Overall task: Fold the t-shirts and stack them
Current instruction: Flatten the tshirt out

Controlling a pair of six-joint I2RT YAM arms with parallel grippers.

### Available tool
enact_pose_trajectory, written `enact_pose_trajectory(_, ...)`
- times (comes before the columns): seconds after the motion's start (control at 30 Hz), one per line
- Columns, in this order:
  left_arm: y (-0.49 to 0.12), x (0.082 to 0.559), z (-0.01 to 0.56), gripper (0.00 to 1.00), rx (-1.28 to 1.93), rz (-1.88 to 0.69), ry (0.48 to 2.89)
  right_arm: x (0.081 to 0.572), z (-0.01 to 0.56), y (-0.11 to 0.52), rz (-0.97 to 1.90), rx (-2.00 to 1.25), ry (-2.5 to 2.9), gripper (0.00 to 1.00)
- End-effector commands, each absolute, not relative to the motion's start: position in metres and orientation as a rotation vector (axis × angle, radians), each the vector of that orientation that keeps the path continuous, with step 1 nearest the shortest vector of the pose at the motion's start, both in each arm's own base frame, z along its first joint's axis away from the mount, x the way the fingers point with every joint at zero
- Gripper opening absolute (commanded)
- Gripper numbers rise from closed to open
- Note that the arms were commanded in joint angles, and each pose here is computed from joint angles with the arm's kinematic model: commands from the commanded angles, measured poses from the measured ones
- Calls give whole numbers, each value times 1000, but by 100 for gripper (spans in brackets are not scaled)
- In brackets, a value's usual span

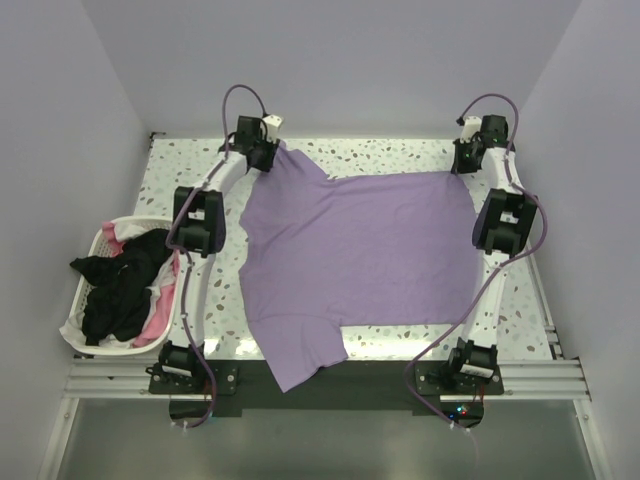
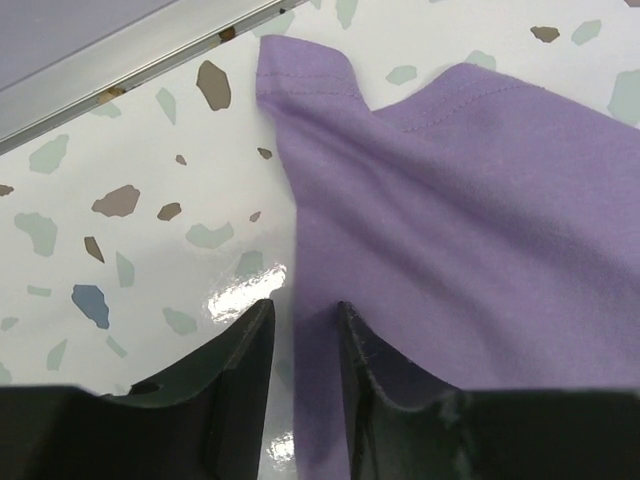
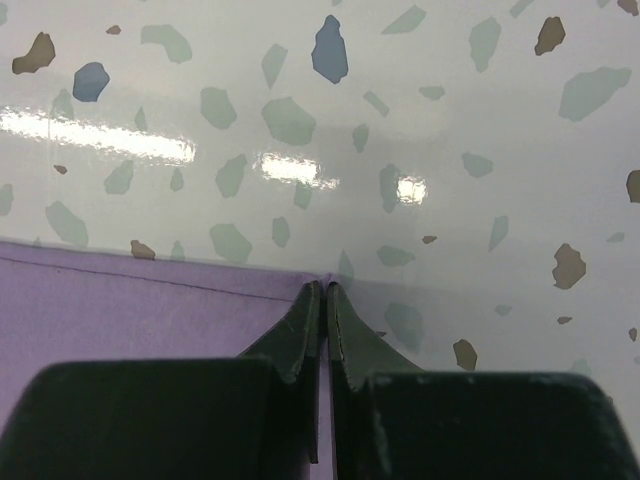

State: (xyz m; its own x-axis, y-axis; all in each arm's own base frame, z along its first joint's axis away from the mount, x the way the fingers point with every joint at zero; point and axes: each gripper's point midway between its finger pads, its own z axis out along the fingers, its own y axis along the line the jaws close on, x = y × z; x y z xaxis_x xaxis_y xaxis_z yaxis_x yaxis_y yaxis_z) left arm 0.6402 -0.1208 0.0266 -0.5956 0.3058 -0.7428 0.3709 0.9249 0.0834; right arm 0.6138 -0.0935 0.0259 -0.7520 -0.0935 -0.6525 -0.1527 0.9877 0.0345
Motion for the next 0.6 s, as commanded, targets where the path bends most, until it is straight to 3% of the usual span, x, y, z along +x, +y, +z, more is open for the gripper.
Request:
enact_pose_trajectory(0.0,-127,638,17,35,528,-114,2270,594,22,-86,155,-191,2491,0)
enact_pose_trajectory(0.07,-129,637,16,28,540,-126,2271,594,24,-86,158,-188,2487,0)
enact_pose_trajectory(0.2,-130,637,22,0,531,-157,2250,595,34,-84,162,-197,2471,0)
enact_pose_trajectory(0.57,-125,644,140,0,482,-172,1956,597,87,-84,141,-217,2360,0)
